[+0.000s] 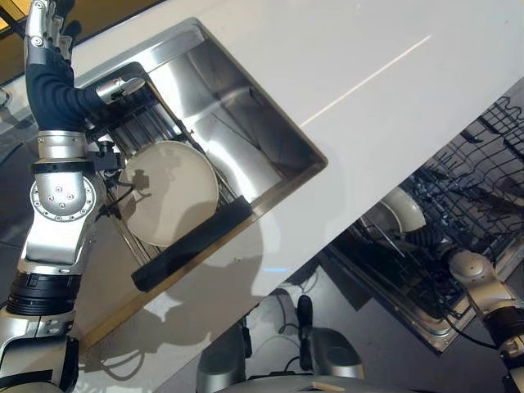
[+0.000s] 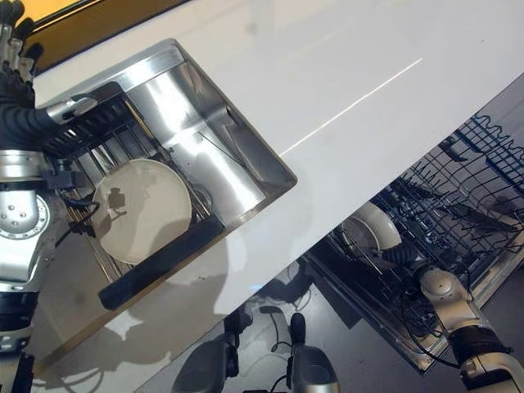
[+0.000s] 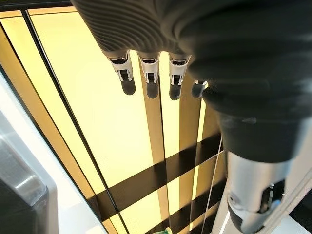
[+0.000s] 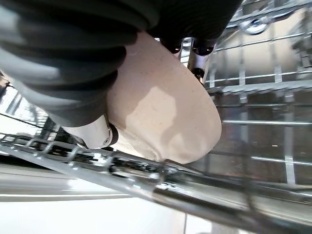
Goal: Pick up plates and place into dishwasher.
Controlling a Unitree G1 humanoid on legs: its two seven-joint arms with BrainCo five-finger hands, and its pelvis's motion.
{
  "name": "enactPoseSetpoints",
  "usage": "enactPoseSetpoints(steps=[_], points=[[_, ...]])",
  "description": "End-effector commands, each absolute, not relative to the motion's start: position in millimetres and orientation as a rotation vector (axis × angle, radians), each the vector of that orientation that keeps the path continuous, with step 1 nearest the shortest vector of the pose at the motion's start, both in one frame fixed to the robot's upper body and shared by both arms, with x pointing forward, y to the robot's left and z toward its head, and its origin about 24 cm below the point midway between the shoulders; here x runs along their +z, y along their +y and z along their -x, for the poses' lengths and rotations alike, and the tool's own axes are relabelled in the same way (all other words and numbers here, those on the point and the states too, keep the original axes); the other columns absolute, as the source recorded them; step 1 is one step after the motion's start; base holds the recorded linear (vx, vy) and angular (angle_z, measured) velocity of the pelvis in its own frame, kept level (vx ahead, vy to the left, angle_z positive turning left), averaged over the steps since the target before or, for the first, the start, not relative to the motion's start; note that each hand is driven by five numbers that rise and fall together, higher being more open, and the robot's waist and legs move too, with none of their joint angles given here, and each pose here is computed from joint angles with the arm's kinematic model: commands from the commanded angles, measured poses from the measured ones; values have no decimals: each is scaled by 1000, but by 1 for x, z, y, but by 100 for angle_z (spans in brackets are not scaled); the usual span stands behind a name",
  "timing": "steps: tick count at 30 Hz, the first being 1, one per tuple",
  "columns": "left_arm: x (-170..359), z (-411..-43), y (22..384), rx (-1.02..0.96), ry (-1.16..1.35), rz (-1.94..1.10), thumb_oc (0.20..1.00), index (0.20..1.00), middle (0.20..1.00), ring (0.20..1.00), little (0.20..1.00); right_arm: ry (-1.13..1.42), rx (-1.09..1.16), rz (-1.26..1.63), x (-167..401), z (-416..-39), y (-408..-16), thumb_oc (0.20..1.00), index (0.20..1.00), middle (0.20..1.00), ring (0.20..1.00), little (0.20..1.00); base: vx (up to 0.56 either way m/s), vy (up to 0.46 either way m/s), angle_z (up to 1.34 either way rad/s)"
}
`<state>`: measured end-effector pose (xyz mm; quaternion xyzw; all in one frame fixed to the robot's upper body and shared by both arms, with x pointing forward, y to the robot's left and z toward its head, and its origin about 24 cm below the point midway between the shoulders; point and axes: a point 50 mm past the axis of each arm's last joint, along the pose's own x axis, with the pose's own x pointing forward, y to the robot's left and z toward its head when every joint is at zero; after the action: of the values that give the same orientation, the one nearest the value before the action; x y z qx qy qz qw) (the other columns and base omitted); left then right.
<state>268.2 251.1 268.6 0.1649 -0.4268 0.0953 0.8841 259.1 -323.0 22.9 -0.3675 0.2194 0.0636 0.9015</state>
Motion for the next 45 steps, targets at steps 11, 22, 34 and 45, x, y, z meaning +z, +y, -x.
enactPoseSetpoints(steps=[11, 22, 34, 45], points=[[266, -254, 276, 233, -885, -407, 1000, 1000, 1000, 1000, 1000, 834, 254, 828, -14, -187, -347, 200, 200, 200, 200, 200, 55, -26, 1], [244, -247, 285, 237, -815, -412, 1000, 1000, 1000, 1000, 1000, 811, 199, 870, -7, -177, -353, 1000, 1000, 1000, 1000, 1000, 61, 2, -2], [233, -242, 294, 258, -779, -401, 1000, 1000, 1000, 1000, 1000, 717, 138, 918, 9, -185, -356, 1000, 1000, 1000, 1000, 1000, 27, 46, -1], [225, -236, 301, 291, -748, -450, 1000, 1000, 1000, 1000, 1000, 615, -5, 992, 34, -192, -370, 1000, 1000, 1000, 1000, 1000, 14, 19, 0]])
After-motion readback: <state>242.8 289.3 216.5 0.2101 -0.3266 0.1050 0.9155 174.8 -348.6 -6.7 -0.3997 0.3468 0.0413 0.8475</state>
